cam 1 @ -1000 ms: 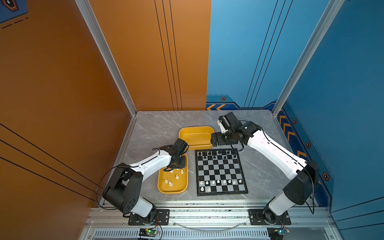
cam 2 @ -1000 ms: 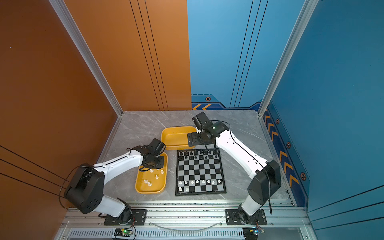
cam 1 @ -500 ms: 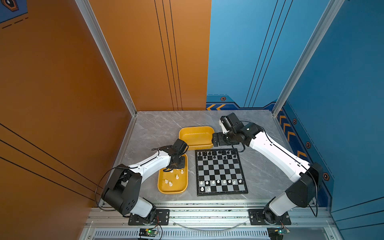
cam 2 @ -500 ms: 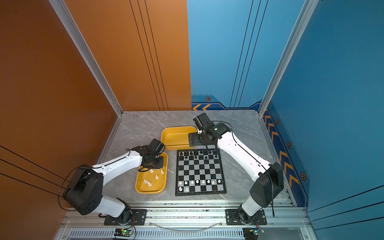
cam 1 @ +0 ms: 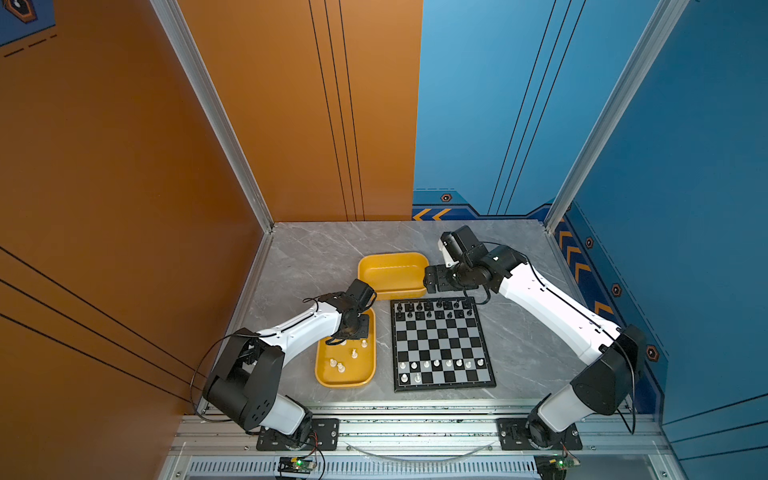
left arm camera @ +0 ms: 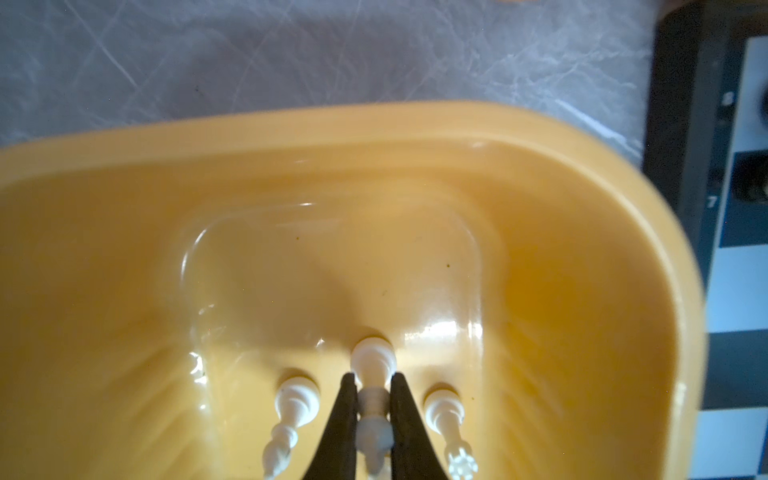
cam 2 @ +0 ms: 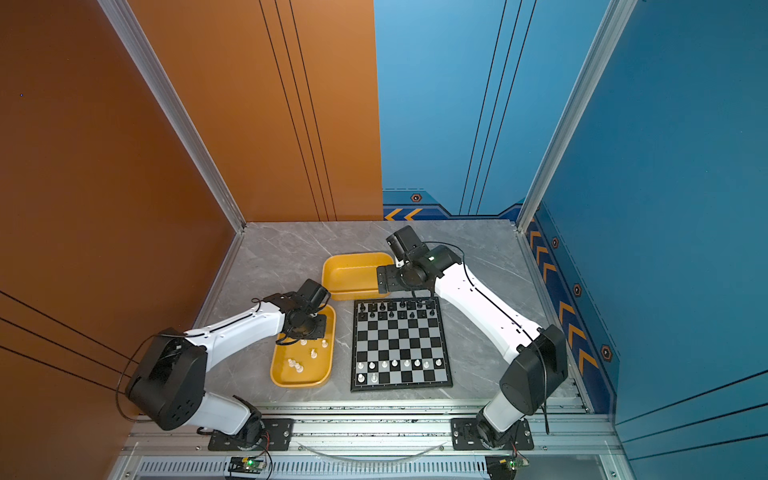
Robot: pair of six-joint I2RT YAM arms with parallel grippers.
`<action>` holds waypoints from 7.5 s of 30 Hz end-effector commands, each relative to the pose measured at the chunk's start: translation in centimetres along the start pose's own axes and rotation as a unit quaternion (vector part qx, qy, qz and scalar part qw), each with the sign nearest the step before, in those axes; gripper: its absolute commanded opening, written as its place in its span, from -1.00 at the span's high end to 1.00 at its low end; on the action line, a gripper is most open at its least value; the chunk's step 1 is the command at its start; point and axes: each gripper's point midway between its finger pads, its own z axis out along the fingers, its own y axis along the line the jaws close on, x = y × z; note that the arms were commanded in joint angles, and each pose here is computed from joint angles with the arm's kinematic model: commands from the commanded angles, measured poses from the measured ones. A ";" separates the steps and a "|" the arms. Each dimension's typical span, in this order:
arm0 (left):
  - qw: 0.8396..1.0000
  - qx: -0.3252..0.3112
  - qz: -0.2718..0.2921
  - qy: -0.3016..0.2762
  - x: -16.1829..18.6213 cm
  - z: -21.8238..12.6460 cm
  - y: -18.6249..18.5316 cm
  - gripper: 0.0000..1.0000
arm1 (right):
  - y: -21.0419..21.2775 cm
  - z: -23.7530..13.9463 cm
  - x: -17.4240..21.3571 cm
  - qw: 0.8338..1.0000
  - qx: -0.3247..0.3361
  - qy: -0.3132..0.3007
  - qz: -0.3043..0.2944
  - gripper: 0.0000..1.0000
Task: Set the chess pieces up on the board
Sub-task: 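Descend the left gripper into the tray and close on a white piece, then lift the white piece and carry it over the board's near rank, then lower the white piece onto the near-rank corner square and open the left gripper, then raise the left gripper back over the white-piece tray while the right arm shifts, then descend the left gripper and close on another white piece in the tray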
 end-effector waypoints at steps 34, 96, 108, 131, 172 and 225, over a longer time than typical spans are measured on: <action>0.981 0.063 0.161 -0.090 2.4 -12.1 -14.0 0.95 | -8.4 -7.5 11.3 0.996 0.061 -0.031 0.063 -0.96; 0.925 0.126 0.358 0.006 11.9 -6.3 -28.8 0.88 | -13.5 -10.0 16.6 0.984 0.073 -0.046 0.156 -0.99; 0.926 0.120 0.357 0.008 11.9 -5.5 -29.0 0.75 | -13.7 -10.2 16.4 0.984 0.077 -0.044 0.154 -0.99; 0.928 0.123 0.350 -0.006 11.4 -6.2 -28.8 0.36 | -13.7 -10.1 16.6 0.985 0.072 -0.039 0.154 -0.99; 0.972 0.111 0.173 -0.116 1.3 -12.7 -16.9 0.12 | -11.7 -10.4 10.2 0.986 0.056 -0.052 0.146 -0.99; 0.996 -0.031 -0.064 0.062 2.3 0.7 3.7 0.44 | -8.4 -4.0 0.9 0.993 0.022 -0.032 0.113 -0.98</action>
